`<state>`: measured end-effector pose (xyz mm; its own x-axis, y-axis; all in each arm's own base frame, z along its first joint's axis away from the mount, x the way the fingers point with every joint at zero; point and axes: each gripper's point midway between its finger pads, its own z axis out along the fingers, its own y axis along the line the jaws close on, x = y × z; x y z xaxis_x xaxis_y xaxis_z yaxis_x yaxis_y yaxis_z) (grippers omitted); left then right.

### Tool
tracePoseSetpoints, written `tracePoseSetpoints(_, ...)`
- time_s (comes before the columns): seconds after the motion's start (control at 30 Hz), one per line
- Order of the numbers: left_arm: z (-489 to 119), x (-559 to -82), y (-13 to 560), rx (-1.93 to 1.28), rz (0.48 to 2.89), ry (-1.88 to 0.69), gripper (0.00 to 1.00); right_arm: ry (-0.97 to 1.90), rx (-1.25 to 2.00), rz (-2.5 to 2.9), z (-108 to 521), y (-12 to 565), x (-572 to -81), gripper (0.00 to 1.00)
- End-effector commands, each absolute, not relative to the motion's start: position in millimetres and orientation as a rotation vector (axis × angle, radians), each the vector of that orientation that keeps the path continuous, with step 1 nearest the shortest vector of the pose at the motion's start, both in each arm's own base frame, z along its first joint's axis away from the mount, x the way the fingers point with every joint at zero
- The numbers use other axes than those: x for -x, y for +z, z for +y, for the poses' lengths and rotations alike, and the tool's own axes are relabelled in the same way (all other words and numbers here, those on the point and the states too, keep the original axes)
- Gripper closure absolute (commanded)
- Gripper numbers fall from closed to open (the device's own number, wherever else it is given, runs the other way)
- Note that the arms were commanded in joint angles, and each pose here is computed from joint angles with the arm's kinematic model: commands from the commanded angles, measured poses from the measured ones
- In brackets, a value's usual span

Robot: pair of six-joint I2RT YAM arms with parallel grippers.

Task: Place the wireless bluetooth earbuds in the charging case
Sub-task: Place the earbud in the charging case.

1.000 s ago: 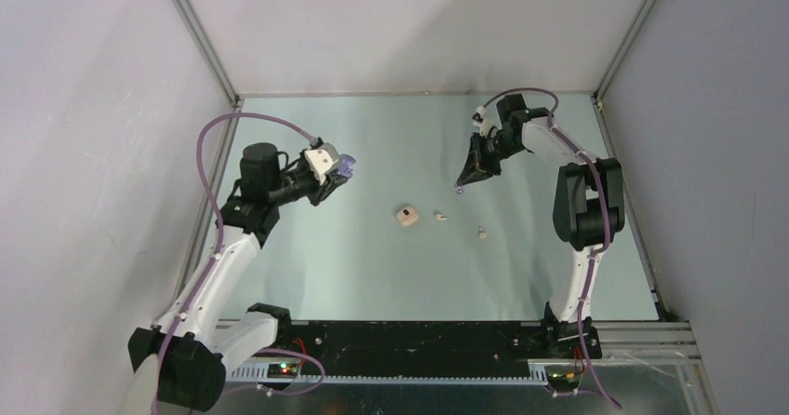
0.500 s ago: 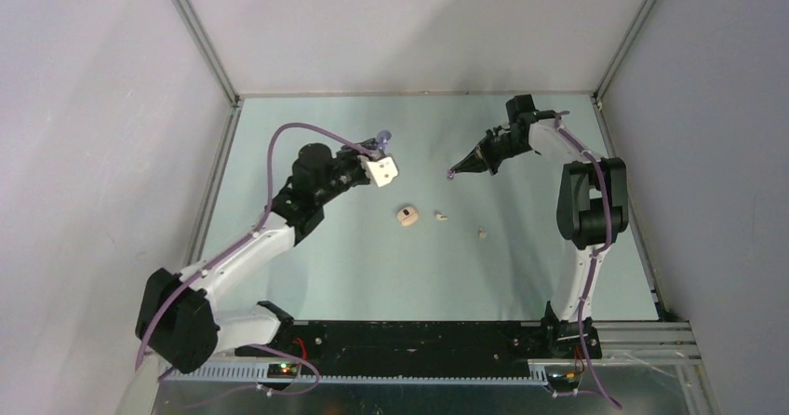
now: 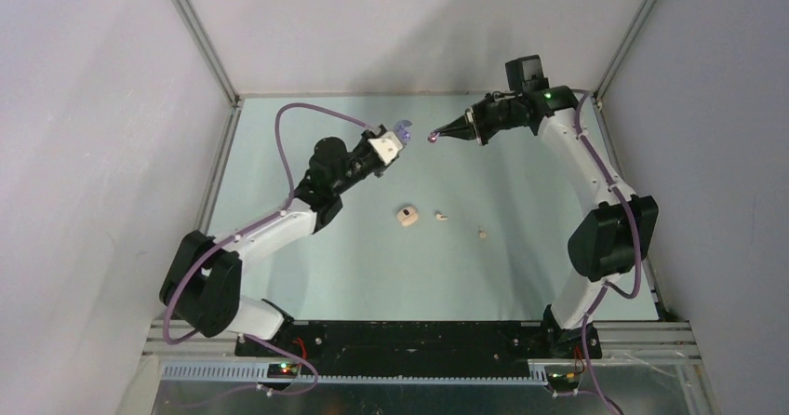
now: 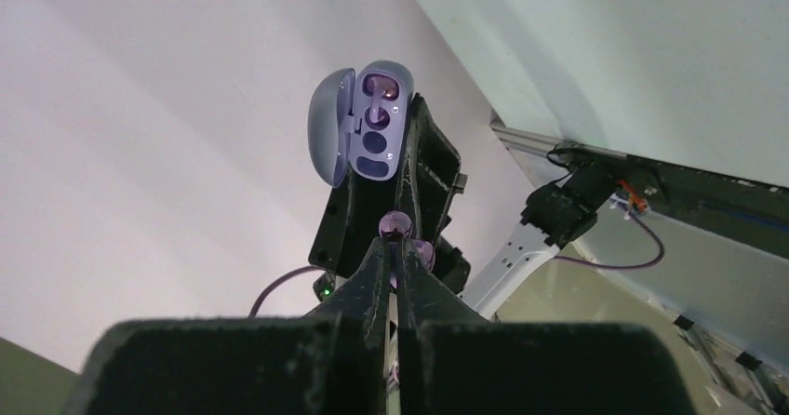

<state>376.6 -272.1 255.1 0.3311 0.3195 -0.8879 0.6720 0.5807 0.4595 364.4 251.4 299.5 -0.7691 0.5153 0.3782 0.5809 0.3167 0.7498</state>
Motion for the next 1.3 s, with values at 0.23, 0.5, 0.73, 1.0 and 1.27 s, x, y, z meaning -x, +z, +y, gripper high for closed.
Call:
tracePoseSetpoints(0.23,-301.3,-354.0,327.2,-0.946,1.048,-0.470,1.00,-1.504,1.074,-2.402,276.9,317.5,-367.8,1.00)
tracePoseSetpoints(0.5,-299.6,-358.8,322.7,-0.984,1.023,-0.377,1.00,-1.608,0.949,-2.369,295.4,337.1,-356.6,1.00)
tracePoseSetpoints(0.73,-298.9,-359.9,326.2,-0.970,0.977,-0.314,1.00,-1.577,0.946,-2.376,304.3,329.1,-356.3,1.00)
tracePoseSetpoints(1.0,-295.6,-356.8,328.0,-0.961,0.963,-0.297,1.00,-1.622,0.984,-2.399,303.5,341.5,-369.2,1.00)
tracePoseSetpoints(1.27,-294.4,-356.6,331.9,-0.955,0.948,-0.273,1.00,-1.564,1.014,-2.440,303.9,333.7,-365.2,1.00)
